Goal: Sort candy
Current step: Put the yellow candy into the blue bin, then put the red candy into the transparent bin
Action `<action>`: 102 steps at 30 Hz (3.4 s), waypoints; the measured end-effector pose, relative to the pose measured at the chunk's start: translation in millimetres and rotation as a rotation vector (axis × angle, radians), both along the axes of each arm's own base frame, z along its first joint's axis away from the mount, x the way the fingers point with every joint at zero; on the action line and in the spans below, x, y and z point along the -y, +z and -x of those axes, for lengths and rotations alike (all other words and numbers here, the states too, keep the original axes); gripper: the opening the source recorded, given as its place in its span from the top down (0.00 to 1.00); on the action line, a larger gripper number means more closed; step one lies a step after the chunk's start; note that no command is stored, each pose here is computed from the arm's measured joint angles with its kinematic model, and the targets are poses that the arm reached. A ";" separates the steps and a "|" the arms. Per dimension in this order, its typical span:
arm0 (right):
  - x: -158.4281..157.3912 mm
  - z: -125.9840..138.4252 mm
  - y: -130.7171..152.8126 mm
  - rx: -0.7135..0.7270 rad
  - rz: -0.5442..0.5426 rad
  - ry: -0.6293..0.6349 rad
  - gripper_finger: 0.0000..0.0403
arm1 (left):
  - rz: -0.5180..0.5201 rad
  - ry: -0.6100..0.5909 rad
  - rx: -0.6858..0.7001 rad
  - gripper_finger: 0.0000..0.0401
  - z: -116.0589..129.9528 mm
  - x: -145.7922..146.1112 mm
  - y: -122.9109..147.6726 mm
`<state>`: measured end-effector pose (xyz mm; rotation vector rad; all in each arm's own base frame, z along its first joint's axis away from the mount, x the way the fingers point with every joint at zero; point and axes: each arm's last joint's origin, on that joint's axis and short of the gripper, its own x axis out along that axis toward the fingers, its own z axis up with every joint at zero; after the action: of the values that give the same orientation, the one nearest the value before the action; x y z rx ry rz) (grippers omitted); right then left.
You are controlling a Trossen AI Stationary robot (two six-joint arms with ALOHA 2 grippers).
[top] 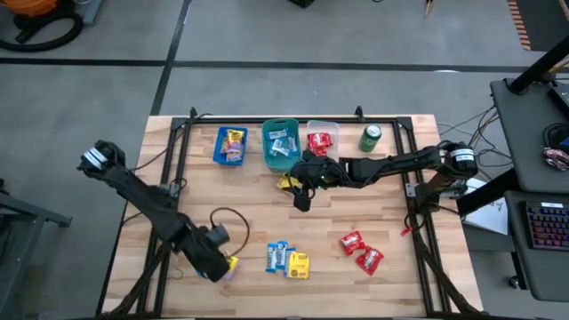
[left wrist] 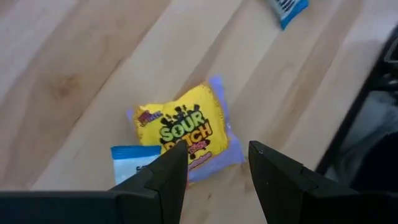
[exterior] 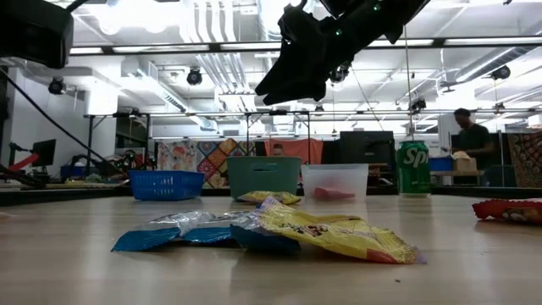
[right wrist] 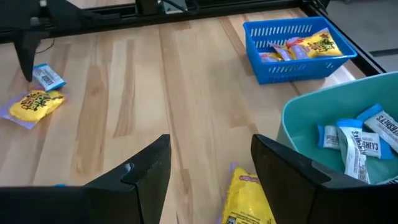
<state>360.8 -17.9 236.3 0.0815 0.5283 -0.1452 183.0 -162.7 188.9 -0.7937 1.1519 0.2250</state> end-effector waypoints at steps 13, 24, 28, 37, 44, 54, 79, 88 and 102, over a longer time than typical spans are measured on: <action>0.0 0.0 -0.1 -0.002 0.013 0.009 0.47 | -0.289 -0.263 -0.077 0.62 -24.0 36.9 -12.4; -3.3 0.7 -1.9 -0.022 0.012 0.022 0.47 | -0.359 -0.238 -0.055 0.65 -21.8 32.2 -33.8; -3.4 1.4 -3.1 -0.036 0.010 0.022 0.47 | -0.335 -0.227 -0.027 0.70 -19.9 30.2 -43.6; -9.1 1.4 -3.3 -0.039 0.010 0.038 0.47 | -0.329 -0.230 0.000 0.89 -16.9 27.1 -52.0; -9.7 1.4 -3.4 -0.040 0.010 0.039 0.47 | -0.331 -0.243 0.006 0.98 -16.2 26.5 -50.1; -11.0 10.7 -0.3 -0.101 0.006 0.046 0.47 | -0.389 -0.242 0.174 1.00 -11.5 11.5 -10.4; -44.6 33.8 12.8 -0.193 -0.029 0.139 0.47 | -0.963 0.337 -0.139 1.00 -16.0 -261.5 37.5; -45.8 32.3 9.0 -0.204 -0.064 0.115 0.47 | -0.843 0.243 -0.112 1.00 -19.2 -298.2 22.0; -46.8 31.6 6.2 -0.213 -0.076 0.109 0.47 | -0.842 0.229 -0.124 0.83 -20.6 -299.0 19.6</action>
<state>329.2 28.8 242.6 0.1120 0.7498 -0.0275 203.6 136.3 208.5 -0.1564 0.9497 0.8924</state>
